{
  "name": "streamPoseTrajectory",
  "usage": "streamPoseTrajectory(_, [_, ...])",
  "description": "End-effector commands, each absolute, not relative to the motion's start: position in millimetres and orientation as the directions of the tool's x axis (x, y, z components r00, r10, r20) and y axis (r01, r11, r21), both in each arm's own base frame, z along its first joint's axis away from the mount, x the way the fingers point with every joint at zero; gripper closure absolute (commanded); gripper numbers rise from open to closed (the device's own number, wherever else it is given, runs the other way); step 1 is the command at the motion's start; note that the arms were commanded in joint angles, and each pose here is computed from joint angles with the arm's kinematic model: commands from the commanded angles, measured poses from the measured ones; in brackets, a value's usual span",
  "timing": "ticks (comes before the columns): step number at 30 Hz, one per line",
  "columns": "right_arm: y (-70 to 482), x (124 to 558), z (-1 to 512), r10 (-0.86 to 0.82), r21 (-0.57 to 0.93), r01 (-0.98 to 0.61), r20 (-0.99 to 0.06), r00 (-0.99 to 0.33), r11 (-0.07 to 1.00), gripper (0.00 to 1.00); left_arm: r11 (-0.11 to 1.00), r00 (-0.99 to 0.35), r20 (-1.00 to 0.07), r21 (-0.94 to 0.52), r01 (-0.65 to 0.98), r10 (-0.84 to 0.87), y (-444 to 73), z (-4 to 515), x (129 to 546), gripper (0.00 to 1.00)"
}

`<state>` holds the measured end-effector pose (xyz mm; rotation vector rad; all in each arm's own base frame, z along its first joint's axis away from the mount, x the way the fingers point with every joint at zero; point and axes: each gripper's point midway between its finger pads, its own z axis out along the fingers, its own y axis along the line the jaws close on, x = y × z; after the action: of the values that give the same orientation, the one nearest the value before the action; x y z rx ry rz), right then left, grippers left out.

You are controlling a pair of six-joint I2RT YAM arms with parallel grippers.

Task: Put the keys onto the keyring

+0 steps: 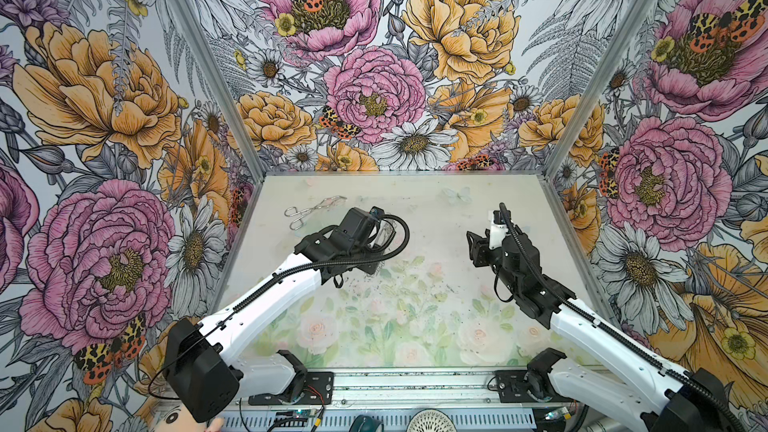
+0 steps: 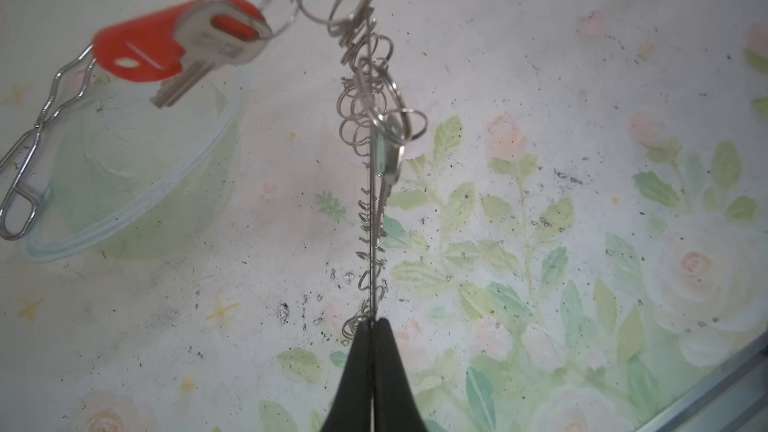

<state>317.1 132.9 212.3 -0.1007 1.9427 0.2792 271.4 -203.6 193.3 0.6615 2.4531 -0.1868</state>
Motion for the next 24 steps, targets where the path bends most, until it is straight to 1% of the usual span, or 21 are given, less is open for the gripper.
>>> streamPoseTrajectory(1, [135, 319, 219, 0.098, 0.182, -0.203, -0.925, -0.367, 0.962, 0.44, 0.853, -0.770, -0.370, 0.174, 0.492, 0.520, -171, 177, 251, 1.00])
streamPoseTrajectory(4, [135, 318, 218, 0.103, 0.189, -0.206, -0.923, -0.370, 0.960, 0.44, 0.828, -0.791, -0.261, 0.270, 0.491, 0.554, -152, 174, 249, 1.00])
streamPoseTrajectory(7, [135, 317, 216, 0.103, 0.191, -0.208, -0.922, -0.373, 0.959, 0.44, 0.814, -0.807, -0.185, 0.305, 0.495, 0.560, -143, 174, 249, 1.00])
streamPoseTrajectory(13, [133, 316, 217, 0.105, 0.191, -0.208, -0.924, -0.367, 0.959, 0.43, 0.748, -0.786, -0.127, 0.429, 0.506, 0.605, -132, 187, 262, 1.00])
streamPoseTrajectory(17, [134, 316, 216, 0.105, 0.194, -0.210, -0.923, -0.369, 0.958, 0.43, 0.701, -0.791, -0.097, 0.536, 0.470, 0.605, -122, 205, 277, 1.00])
streamPoseTrajectory(20, [133, 316, 215, 0.108, 0.196, -0.209, -0.923, -0.370, 0.958, 0.42, 0.618, -0.777, -0.015, 0.615, 0.489, 0.629, -116, 202, 286, 1.00])
streamPoseTrajectory(22, [133, 316, 215, 0.109, 0.196, -0.207, -0.922, -0.371, 0.959, 0.43, 0.535, -0.767, 0.062, 0.681, 0.501, 0.639, -109, 198, 292, 1.00])
streamPoseTrajectory(24, [132, 316, 216, 0.113, 0.199, -0.203, -0.923, -0.368, 0.959, 0.42, 0.485, -0.745, 0.113, 0.693, 0.534, 0.657, -114, 195, 293, 1.00])
